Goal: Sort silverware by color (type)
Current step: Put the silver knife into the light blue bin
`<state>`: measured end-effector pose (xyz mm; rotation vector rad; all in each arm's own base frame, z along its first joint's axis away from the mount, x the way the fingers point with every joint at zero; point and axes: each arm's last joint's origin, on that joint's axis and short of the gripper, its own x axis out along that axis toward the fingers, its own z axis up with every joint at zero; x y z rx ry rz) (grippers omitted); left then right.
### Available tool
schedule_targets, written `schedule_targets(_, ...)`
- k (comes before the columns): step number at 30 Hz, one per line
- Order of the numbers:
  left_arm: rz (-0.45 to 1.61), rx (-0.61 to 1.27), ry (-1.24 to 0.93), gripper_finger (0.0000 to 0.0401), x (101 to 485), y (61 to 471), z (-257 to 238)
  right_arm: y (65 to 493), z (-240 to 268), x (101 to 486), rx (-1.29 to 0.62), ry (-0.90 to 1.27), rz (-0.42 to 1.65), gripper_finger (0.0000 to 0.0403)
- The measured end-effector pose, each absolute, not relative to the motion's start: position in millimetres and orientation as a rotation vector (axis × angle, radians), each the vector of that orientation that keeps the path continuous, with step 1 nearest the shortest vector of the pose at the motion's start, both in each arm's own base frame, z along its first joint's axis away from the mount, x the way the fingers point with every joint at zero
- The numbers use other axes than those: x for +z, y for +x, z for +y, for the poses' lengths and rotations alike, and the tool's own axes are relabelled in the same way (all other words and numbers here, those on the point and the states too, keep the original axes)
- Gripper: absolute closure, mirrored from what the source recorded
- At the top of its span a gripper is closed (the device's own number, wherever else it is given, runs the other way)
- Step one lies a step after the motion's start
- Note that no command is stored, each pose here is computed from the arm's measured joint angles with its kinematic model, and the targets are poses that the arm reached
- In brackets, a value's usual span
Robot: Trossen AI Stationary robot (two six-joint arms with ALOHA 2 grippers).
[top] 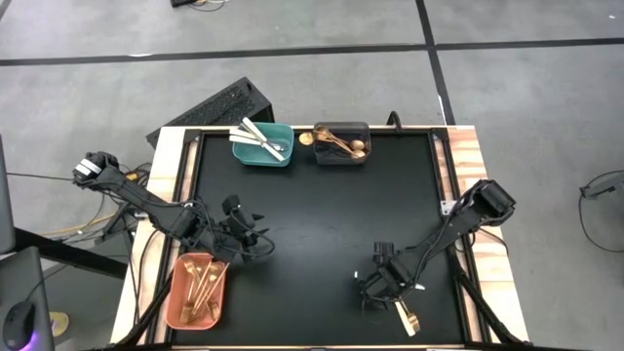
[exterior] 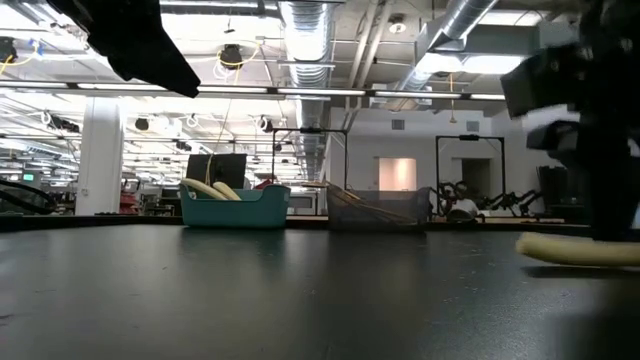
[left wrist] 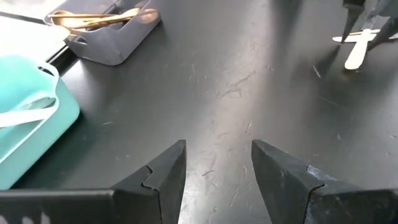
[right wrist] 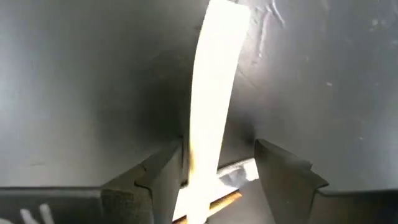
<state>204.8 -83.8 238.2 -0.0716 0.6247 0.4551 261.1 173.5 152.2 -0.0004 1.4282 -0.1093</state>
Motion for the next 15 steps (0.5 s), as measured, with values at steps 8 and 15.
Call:
schedule_targets(8, 0.624, 0.455, -0.07, 0.0232, 238.4, 204.9, -83.7, 261.1, 173.9, 152.1, -0.083, -0.003, 1.431, 0.0242)
schedule_targets(15, 0.57, 0.442, -0.095, 0.0232, 232.5, 207.5, -84.9, 265.2, 168.5, 149.2, -0.081, 0.028, 1.388, 0.0357)
